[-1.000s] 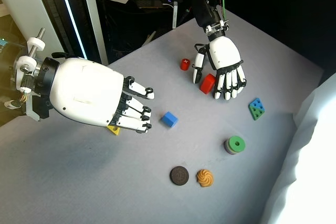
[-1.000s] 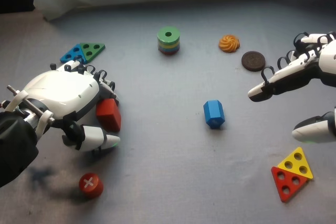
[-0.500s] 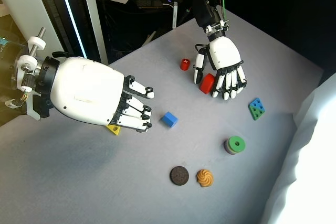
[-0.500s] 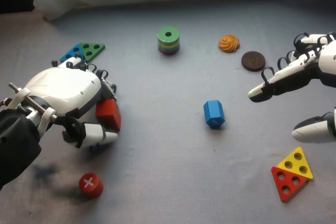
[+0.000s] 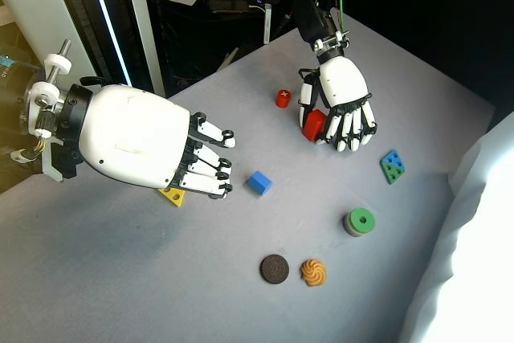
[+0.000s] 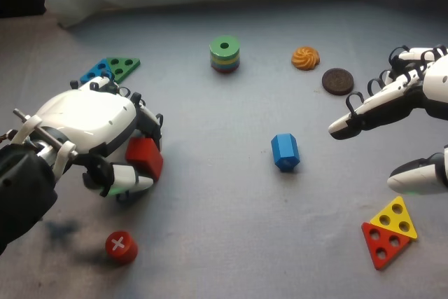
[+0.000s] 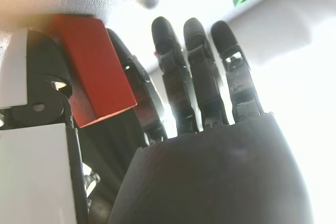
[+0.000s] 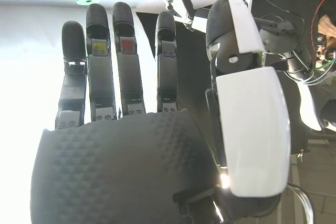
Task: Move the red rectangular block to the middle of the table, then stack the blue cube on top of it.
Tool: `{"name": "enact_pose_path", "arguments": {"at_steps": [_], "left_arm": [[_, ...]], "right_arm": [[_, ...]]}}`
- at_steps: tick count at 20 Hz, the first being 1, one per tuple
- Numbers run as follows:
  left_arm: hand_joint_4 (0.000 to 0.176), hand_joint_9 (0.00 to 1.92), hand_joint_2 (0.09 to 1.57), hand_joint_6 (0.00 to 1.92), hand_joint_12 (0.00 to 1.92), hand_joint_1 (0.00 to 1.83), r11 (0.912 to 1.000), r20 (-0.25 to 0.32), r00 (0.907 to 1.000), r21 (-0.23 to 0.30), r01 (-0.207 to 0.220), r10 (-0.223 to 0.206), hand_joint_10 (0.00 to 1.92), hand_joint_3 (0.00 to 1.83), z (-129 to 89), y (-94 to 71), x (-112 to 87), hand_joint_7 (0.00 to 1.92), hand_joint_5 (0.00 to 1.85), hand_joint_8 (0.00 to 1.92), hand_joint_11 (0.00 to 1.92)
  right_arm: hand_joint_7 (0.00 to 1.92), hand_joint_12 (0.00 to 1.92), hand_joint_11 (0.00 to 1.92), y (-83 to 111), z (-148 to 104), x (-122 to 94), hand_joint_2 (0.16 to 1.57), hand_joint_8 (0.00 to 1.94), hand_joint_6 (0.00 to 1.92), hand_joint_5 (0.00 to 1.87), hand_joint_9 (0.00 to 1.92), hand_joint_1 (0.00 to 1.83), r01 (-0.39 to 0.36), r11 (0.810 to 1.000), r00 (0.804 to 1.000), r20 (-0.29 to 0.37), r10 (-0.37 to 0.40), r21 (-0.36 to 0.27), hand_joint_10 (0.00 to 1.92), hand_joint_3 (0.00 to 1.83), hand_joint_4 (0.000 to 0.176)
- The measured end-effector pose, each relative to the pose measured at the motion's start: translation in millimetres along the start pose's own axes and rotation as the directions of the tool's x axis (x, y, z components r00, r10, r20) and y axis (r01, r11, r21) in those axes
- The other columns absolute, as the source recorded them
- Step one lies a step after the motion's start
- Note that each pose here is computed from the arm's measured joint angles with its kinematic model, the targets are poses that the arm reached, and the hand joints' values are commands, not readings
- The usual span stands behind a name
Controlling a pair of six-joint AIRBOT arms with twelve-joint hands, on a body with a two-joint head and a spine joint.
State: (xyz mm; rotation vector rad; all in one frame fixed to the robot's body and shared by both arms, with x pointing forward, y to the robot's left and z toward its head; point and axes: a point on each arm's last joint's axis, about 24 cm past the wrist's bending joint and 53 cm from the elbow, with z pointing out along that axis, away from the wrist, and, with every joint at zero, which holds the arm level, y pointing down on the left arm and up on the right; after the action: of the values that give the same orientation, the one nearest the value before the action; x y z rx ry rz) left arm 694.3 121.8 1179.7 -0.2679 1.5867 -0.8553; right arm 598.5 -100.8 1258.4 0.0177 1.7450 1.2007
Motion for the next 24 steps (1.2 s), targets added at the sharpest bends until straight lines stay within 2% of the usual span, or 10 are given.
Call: {"name": "enact_pose_path", "arguments": {"at_steps": [3,4,6,8,10,11,14,17,21,24], "left_arm": [[0.132,0.55,1.06,0.79,1.04,1.07,0.9998,0.004,0.9998,-0.009,0.017,-0.017,0.02,0.00,0,-5.4,-0.6,0.73,1.10,0.00,0.00],[0.166,0.53,1.06,0.79,0.98,1.05,0.9996,0.004,0.9997,-0.017,0.024,-0.024,0.01,0.00,0,-7.8,-0.3,0.71,1.09,0.00,0.00],[0.175,0.53,1.06,0.78,0.97,1.06,0.9991,0.010,0.9995,-0.030,0.029,-0.029,0.00,0.00,-1,-12.7,-0.1,0.71,1.10,0.00,0.00],[0.158,0.52,1.05,0.77,0.95,1.06,0.9972,0.016,0.9986,-0.054,0.051,-0.051,0.00,0.00,-4,-15.3,1.8,0.71,1.11,0.00,0.00],[0.171,0.51,1.06,0.80,0.91,1.05,0.9946,0.027,0.9968,-0.070,0.077,-0.075,0.00,0.00,-5,-21.2,4.9,0.70,1.09,0.01,0.00],[0.155,0.51,1.07,0.82,0.94,1.05,0.9941,0.026,0.9967,-0.075,0.079,-0.077,0.00,0.00,-5,-24.7,6.8,0.70,1.07,0.00,0.00],[0.159,0.53,1.07,0.82,0.93,1.05,0.9940,0.022,0.9962,-0.068,0.086,-0.084,0.01,0.00,-2,-42.8,11.8,0.71,1.08,0.01,0.00],[0.132,0.54,1.07,0.81,0.97,1.06,0.9940,0.016,0.9955,-0.055,0.095,-0.094,0.00,0.00,2,-61.7,18.5,0.72,1.08,0.00,0.00],[0.174,0.54,1.07,0.82,0.95,1.05,0.9946,0.003,0.9948,-0.022,0.101,-0.101,0.00,0.00,9,-88.4,27.7,0.72,1.07,0.00,0.00],[0.176,0.54,1.07,0.82,0.96,1.05,0.9949,0.003,0.9949,0.002,0.101,-0.101,0.00,0.00,14,-106.0,32.4,0.72,1.07,0.00,0.00]], "right_arm": [[0.56,1.21,0.00,0.0,0,0,1.14,0.00,0.00,0.54,0.49,0.66,0.000,1.000,1.000,0.000,0.000,0.000,0.03,0.00,0.000],[0.56,1.21,0.00,-0.2,0,0,1.13,0.00,0.00,0.54,0.49,0.67,0.000,1.000,1.000,0.000,0.000,0.001,0.03,0.00,0.000],[0.56,1.21,0.00,-0.1,0,0,1.13,0.01,0.00,0.54,0.50,0.68,0.000,1.000,1.000,0.000,0.000,0.000,0.03,0.00,0.000],[0.57,1.21,0.00,-0.6,0,0,1.13,0.01,0.01,0.55,0.50,0.68,0.000,1.000,1.000,-0.001,0.000,0.002,0.03,0.00,0.000],[0.56,1.21,0.00,-0.7,0,0,1.13,0.00,0.00,0.54,0.50,0.68,0.000,1.000,1.000,-0.001,0.000,0.003,0.03,0.00,0.000],[0.55,1.19,0.00,-0.6,0,0,1.13,0.00,0.00,0.54,0.49,0.67,0.000,1.000,1.000,-0.001,0.000,0.002,0.02,0.00,0.000],[0.57,1.23,0.00,-0.8,0,0,1.12,0.01,0.01,0.56,0.51,0.69,0.000,1.000,1.000,-0.002,0.000,0.003,0.03,0.00,0.000],[0.57,1.22,0.00,-0.7,0,0,1.13,0.00,0.01,0.56,0.51,0.69,0.000,1.000,1.000,-0.001,0.000,0.003,0.03,0.00,0.000],[0.58,1.22,0.00,-2.7,0,-2,1.13,0.00,0.00,0.56,0.51,0.67,0.000,1.000,1.000,0.002,0.000,0.007,0.03,0.00,0.000],[0.59,1.24,0.00,-7.0,-1,-7,1.13,0.00,0.01,0.57,0.52,0.68,-0.026,1.000,1.000,0.017,0.026,0.016,0.03,0.00,0.000]]}}
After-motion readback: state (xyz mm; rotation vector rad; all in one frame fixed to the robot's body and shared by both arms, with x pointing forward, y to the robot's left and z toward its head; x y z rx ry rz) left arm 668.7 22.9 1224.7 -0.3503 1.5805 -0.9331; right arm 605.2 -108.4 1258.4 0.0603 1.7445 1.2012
